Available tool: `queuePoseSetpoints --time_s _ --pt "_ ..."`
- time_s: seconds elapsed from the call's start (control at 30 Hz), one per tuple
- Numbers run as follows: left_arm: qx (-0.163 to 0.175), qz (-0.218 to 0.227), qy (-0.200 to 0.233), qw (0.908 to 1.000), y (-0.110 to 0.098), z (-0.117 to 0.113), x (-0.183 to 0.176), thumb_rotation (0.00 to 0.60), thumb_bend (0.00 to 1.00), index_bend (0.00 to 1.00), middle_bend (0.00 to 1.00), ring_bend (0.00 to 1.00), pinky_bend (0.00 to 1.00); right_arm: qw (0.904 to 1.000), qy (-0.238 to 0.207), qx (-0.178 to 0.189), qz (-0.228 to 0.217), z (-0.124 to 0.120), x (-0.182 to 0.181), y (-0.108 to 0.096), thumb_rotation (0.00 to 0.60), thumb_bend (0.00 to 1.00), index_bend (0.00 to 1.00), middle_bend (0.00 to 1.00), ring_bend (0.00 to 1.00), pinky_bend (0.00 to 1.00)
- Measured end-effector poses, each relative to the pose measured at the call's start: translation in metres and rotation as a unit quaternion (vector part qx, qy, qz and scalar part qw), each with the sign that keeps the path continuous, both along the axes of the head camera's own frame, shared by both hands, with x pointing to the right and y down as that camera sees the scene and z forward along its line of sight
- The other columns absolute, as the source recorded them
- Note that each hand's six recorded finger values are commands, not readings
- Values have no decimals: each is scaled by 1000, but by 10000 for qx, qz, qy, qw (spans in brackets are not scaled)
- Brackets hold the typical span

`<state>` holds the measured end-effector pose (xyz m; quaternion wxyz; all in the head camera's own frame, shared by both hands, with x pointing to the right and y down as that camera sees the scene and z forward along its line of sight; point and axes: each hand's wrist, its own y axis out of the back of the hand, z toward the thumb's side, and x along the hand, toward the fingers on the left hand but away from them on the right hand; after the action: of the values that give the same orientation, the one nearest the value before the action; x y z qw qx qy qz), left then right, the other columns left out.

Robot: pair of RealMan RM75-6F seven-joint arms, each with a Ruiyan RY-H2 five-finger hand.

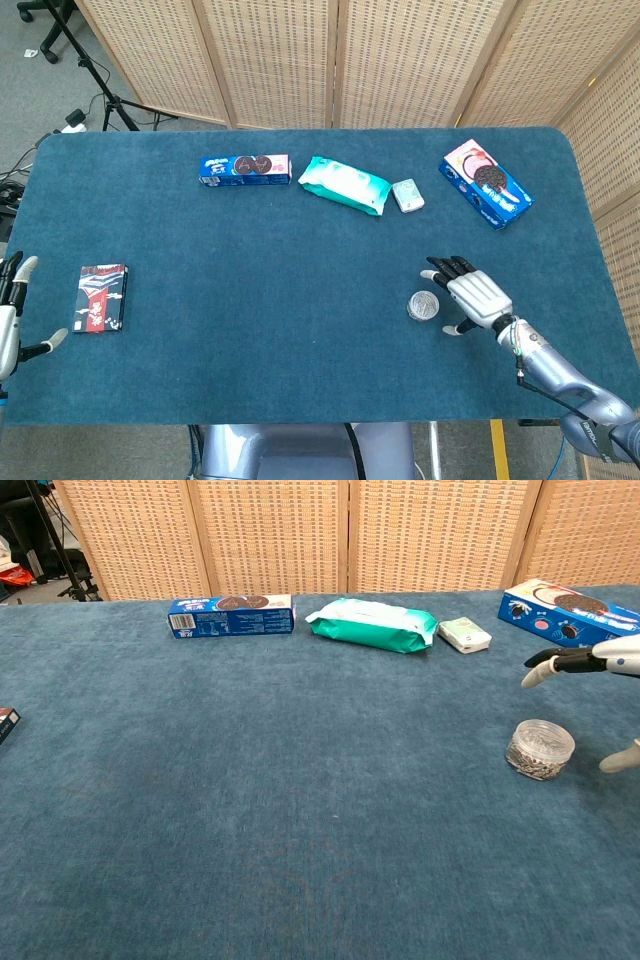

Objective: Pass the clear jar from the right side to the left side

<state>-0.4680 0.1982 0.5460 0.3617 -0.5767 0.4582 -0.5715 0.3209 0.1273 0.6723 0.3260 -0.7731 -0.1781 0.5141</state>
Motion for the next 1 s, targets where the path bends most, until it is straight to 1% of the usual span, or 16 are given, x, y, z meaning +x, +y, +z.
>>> queuePoseSetpoints --time_s 0.07,0.17,0.23,0.33,0.4,0.43,0.47,0.53,0.6,0.67,0.83,1.0 --pt "-19 -5 -1 10000 0 1 0 600 0 0 0 0 0 10000 39 -7 -38 3 -2 1 600 0 192 84 24 186" --pt "-46 -5 2 10000 1 2 0 600 0 0 0 0 0 9999 96 -53 -83 10 -3 4 600 0 244 148 110 255" --pt "-51 -4 12 10000 1 2 0 600 0 0 0 0 0 9999 102 -84 -86 15 -4 5 600 0 296 235 202 313" --pt "-44 -12 31 10000 1 1 0 600 0 0 0 0 0 9999 76 -82 -45 21 -6 5 600 0 372 358 311 397" --pt "-27 -22 32 10000 2 1 0 600 0 0 0 0 0 10000 14 -92 35 26 -7 4 600 4 408 412 359 431" --pt "-17 -26 34 10000 2 0 0 600 0 0 0 0 0 9999 -39 -103 79 27 -8 4 600 34 445 466 406 456" --pt "-3 -34 38 10000 2 0 -1 600 0 0 0 0 0 9998 -98 -112 125 28 -10 3 600 64 469 500 435 470" --pt "12 -45 47 10000 2 -1 -1 600 0 0 0 0 0 9994 -225 -92 226 31 -12 2 600 172 529 568 491 490" --pt "16 -56 58 10000 2 -2 -2 600 0 0 0 0 0 9989 -359 -29 302 33 -15 -1 600 233 555 581 498 491" --pt "11 -67 64 10000 2 -2 -2 600 0 0 0 0 0 9982 -488 0 344 34 -18 -1 600 259 566 583 498 491" --pt "15 -76 92 9999 2 -2 -3 600 0 0 0 0 0 9950 -908 -79 404 27 -33 2 600 260 568 584 498 491" --pt "5 -55 115 9999 3 -2 -2 600 0 0 0 0 0 9897 -1414 -151 157 8 -68 8 600 260 567 584 498 491"
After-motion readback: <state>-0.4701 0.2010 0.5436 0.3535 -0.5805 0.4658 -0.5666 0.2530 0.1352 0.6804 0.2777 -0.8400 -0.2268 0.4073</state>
